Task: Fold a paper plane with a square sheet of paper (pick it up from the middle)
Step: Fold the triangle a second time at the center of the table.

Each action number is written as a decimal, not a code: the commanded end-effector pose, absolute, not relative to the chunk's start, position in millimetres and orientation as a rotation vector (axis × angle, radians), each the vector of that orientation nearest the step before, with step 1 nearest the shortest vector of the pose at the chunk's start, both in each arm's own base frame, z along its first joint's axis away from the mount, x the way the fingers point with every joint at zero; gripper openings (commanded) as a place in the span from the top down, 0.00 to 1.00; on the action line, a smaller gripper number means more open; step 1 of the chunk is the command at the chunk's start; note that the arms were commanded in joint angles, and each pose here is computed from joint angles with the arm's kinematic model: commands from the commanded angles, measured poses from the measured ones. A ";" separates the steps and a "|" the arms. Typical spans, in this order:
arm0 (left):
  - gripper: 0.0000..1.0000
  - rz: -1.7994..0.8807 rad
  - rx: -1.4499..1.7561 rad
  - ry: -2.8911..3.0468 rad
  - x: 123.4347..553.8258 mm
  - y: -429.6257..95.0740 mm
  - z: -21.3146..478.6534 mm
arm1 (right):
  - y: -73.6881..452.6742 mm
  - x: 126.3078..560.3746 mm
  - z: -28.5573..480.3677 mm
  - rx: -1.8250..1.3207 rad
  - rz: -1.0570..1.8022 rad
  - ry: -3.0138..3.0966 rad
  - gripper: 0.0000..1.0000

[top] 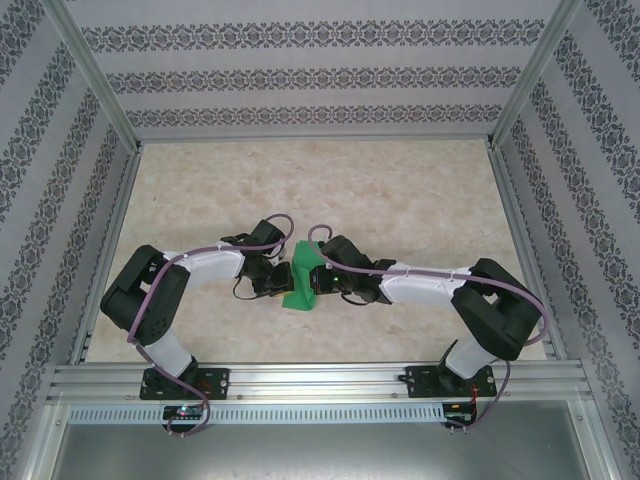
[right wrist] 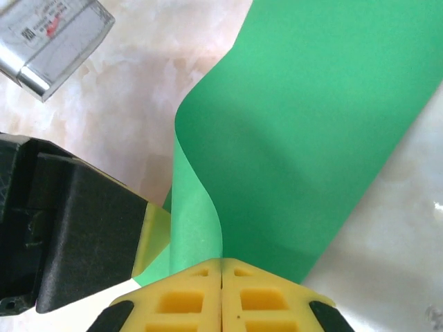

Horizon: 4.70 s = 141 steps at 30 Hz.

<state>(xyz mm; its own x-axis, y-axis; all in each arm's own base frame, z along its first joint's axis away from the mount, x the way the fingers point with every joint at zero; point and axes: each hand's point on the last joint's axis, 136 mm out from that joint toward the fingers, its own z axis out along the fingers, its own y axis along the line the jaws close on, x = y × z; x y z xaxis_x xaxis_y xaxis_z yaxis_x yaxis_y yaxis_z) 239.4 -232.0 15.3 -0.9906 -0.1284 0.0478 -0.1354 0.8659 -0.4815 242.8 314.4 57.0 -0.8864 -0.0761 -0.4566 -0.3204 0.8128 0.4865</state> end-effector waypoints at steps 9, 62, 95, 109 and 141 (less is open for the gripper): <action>0.88 0.673 0.214 -3.072 246.9 -220.4 8.9 | 305.2 230.7 53.1 -0.547 0.749 2.690 0.92; 0.87 0.683 0.157 -3.062 247.9 -224.6 11.9 | 312.6 260.0 50.1 -0.607 0.668 2.673 0.90; 0.87 0.670 0.136 -3.096 254.8 -223.8 16.7 | 311.8 255.6 45.7 -0.633 0.628 2.688 0.89; 0.87 0.670 0.140 -3.120 256.2 -221.5 24.4 | 310.7 264.4 40.2 -0.630 0.570 2.703 0.89; 0.87 0.689 0.130 -3.113 254.1 -222.7 26.1 | 305.4 257.9 43.9 -0.670 0.510 2.694 0.88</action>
